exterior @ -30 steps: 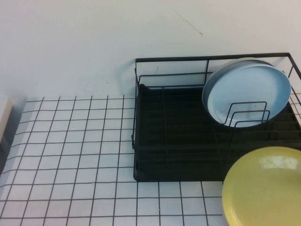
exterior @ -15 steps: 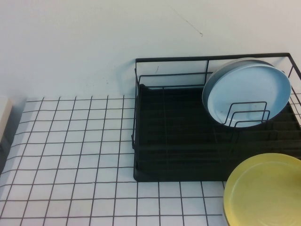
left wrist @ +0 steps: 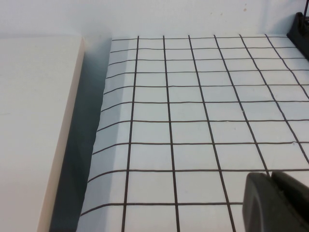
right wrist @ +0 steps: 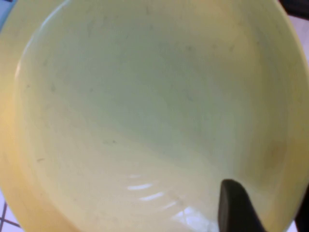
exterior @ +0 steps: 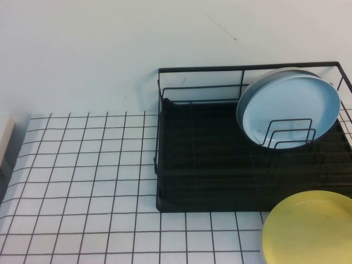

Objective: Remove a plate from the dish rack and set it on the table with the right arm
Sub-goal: Place the plate from the table

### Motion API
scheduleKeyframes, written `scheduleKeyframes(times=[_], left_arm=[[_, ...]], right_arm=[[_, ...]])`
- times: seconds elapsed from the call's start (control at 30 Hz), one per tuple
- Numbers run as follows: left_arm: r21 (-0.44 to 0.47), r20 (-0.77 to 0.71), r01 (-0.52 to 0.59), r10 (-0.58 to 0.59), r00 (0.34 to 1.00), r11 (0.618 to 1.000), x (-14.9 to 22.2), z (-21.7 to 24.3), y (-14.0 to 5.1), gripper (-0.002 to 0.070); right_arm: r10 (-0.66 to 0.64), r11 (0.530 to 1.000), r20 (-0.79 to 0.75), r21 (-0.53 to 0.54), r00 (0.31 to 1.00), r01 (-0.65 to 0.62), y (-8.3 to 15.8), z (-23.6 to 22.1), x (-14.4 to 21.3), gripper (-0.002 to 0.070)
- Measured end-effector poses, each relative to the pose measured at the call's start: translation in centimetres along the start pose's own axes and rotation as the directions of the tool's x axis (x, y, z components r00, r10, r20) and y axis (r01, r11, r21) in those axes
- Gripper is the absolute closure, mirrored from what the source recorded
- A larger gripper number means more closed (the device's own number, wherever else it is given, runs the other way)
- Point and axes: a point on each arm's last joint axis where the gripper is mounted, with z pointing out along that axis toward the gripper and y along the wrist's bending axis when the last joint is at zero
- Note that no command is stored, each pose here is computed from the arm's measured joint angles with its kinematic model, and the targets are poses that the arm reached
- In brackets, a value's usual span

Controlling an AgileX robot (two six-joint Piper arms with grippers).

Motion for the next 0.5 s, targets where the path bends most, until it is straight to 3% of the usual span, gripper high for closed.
scheduleKeyframes(times=[0.33,0.4,0.5], left_arm=[[0.000,0.000,0.000,0.000,1.000,1.000,0.0,0.0,0.0,0.0678],[0.000,0.000,0.000,0.000,1.000,1.000,0.0,0.0,0.0,0.0678],[0.000,0.000,0.000,0.000,1.000,1.000,0.0,0.0,0.0,0.0678]], right_arm=[[-0.058,0.996,0.026,0.063,0.998,0.056,-0.1,-3.9,-1.7,0.0416],[-0.078,0.994,0.069,0.084,0.995,0.072,0.2,-5.9,-2.2,0.0458],[-0.114,0.987,0.178,0.129,0.977,0.091,0.9,-9.3,-2.2,0.0581]])
